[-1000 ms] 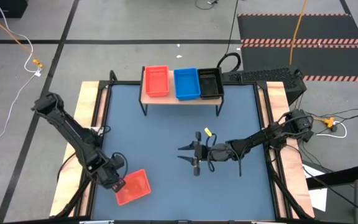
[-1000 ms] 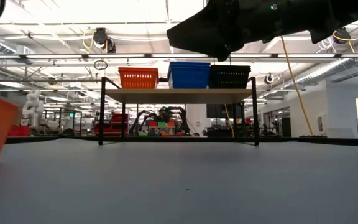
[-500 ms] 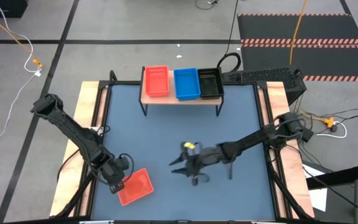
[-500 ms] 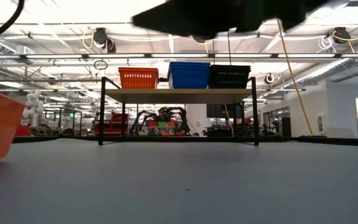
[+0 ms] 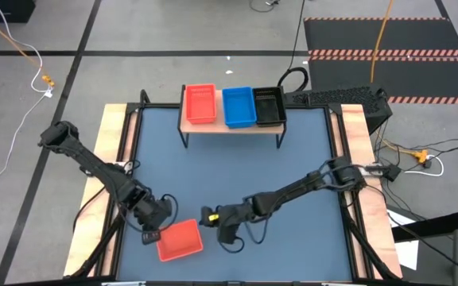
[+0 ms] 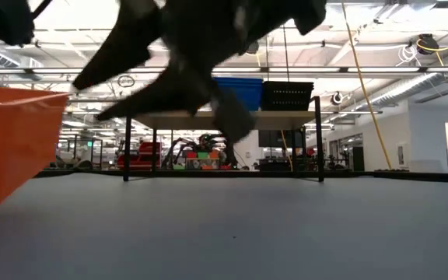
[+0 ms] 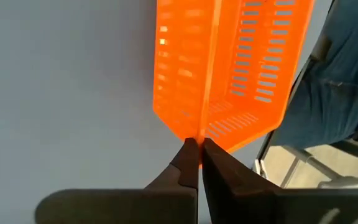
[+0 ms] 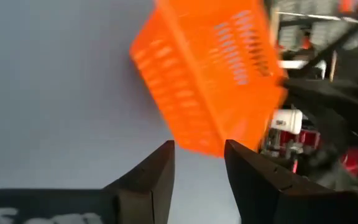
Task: Stack baskets on shelf by color
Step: Stack the orange basket on top of the orange basket on the shelf
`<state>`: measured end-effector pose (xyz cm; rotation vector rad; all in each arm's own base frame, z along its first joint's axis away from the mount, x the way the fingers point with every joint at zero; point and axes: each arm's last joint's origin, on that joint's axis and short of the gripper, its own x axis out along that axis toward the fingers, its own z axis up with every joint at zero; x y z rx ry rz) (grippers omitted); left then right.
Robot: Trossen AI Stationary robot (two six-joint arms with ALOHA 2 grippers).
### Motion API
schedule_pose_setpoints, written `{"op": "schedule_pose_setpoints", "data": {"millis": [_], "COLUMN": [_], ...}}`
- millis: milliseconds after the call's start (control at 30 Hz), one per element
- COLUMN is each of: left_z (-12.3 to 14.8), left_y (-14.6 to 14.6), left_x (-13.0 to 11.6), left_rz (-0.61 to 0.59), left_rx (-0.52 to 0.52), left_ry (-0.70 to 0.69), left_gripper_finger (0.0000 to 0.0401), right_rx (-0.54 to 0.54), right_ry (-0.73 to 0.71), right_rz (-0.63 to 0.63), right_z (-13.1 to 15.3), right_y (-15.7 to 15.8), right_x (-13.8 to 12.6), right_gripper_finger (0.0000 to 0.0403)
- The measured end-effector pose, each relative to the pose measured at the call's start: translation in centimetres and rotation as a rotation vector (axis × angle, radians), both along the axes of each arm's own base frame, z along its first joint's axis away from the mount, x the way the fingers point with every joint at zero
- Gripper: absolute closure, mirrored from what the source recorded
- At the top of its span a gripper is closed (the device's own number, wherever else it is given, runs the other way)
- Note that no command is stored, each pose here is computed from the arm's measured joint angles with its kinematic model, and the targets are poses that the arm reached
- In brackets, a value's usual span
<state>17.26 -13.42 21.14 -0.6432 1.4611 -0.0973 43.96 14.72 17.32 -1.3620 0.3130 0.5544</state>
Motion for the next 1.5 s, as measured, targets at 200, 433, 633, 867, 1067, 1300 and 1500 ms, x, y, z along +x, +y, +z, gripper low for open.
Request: {"op": "schedule_pose_setpoints", "data": {"millis": [200, 433, 633, 867, 1067, 1300, 1500], "left_z": [0.8, 1.4, 1.3, 1.3, 1.3, 1.3, 1.4], "left_y": [1.1, 2.0, 2.2, 2.2, 2.4, 3.0, 3.2], "left_x": [0.8, 1.4, 1.1, 1.1, 1.3, 1.7, 2.1], "left_rz": [0.019, 0.057, 0.069, 0.063, 0.069, 0.073, 0.018], "left_rx": [0.000, -0.012, -0.005, -0.007, -0.009, -0.012, -0.014], "left_ry": [0.004, 0.019, 0.067, 0.065, 0.065, 0.041, -0.023], "left_gripper_finger": [0.0398, 0.0399, 0.0400, 0.0400, 0.0400, 0.0400, 0.0400], "right_rx": [-0.294, -0.288, -0.500, -0.598, -0.544, -0.456, -0.437], "right_ry": [0.004, 0.003, -0.015, -0.008, -0.015, -0.047, -0.002], "right_rz": [0.017, -0.040, -0.148, -0.139, -0.021, 0.059, 0.010], "right_z": [-1.8, -1.3, -0.7, -0.7, -0.8, -0.6, -0.9], "right_y": [1.1, 1.2, 0.9, 1.0, 2.9, 2.8, 0.8], "right_x": [1.0, 0.7, 0.5, 0.3, -0.3, 0.1, 0.6], "right_gripper_finger": [0.0282, 0.0306, 0.0318, 0.0324, 0.0321, 0.0274, 0.0244]}}
